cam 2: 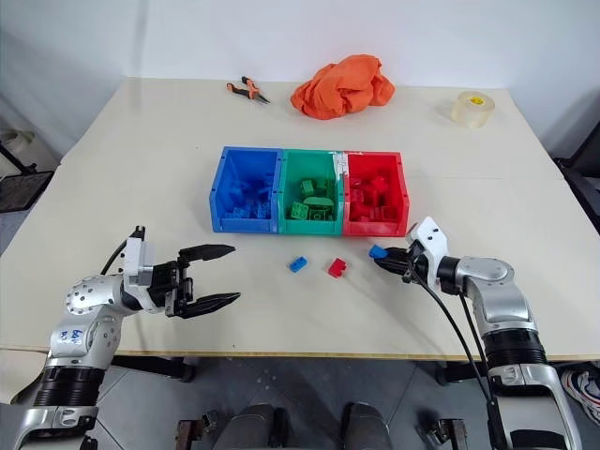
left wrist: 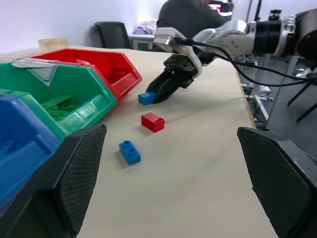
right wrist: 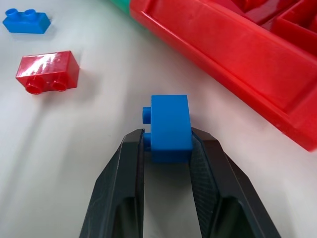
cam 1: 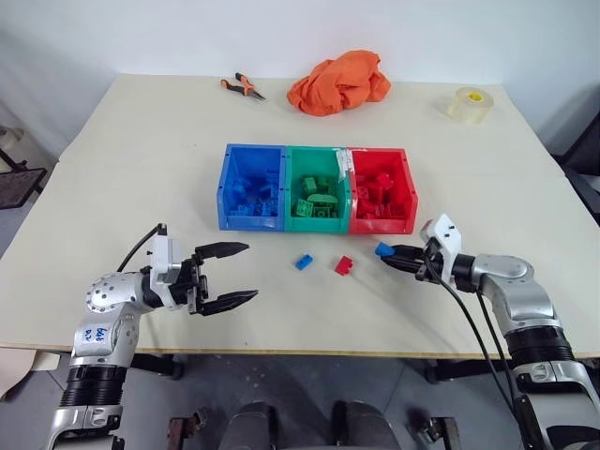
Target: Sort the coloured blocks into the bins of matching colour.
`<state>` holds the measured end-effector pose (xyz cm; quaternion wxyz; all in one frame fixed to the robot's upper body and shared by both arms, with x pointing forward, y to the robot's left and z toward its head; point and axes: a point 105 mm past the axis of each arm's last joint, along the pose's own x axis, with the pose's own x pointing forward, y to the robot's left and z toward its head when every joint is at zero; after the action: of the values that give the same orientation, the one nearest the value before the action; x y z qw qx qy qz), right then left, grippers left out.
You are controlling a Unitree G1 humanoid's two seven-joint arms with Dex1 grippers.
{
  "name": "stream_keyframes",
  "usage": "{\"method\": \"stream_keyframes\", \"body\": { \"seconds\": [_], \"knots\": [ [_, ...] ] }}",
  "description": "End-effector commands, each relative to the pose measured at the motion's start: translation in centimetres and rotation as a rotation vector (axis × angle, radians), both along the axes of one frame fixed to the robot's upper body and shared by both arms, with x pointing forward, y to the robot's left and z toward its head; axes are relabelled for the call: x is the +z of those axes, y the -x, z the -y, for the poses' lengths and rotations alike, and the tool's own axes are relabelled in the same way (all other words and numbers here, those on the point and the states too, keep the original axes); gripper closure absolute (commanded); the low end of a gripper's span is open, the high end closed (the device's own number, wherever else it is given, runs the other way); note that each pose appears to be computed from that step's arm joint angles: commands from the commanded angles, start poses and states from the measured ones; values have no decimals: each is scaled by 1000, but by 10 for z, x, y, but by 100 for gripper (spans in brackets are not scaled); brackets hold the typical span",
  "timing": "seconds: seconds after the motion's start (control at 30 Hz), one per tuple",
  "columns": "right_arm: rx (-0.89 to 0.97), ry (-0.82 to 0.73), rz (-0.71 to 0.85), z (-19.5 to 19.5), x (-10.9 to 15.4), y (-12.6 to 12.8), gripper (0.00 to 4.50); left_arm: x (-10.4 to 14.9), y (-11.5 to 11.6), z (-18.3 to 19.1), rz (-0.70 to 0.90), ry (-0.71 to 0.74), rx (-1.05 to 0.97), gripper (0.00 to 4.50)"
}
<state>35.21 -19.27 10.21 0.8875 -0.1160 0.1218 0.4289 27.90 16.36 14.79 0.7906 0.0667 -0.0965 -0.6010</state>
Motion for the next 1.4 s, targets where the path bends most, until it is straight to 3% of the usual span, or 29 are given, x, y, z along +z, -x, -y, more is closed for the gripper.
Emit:
{"method": "stream_keyframes", "body": {
  "seconds": [0.03,0.27,0.57,0.77,0.97,1.13,1.33,1.4],
  "knots": [
    [44,8,35,0,13,13,363,7,3,-1,30,14,-2,0],
    [164,5,131,-25,61,28,363,7,2,-9,37,18,42,0],
    [325,-113,302,-113,120,-5,363,12,1,-27,61,11,122,0],
    [354,-111,353,-184,125,-41,363,12,4,-30,70,6,133,0],
    [373,-161,367,-225,132,-50,363,13,5,-26,73,9,129,0],
    [327,-167,393,-245,133,-56,208,12,7,-21,76,14,125,0],
    [372,-179,469,-223,144,-54,2,12,5,-19,72,20,113,0],
    [421,-180,482,-204,143,-47,2,11,4,-19,67,19,106,0]
  ]
}}
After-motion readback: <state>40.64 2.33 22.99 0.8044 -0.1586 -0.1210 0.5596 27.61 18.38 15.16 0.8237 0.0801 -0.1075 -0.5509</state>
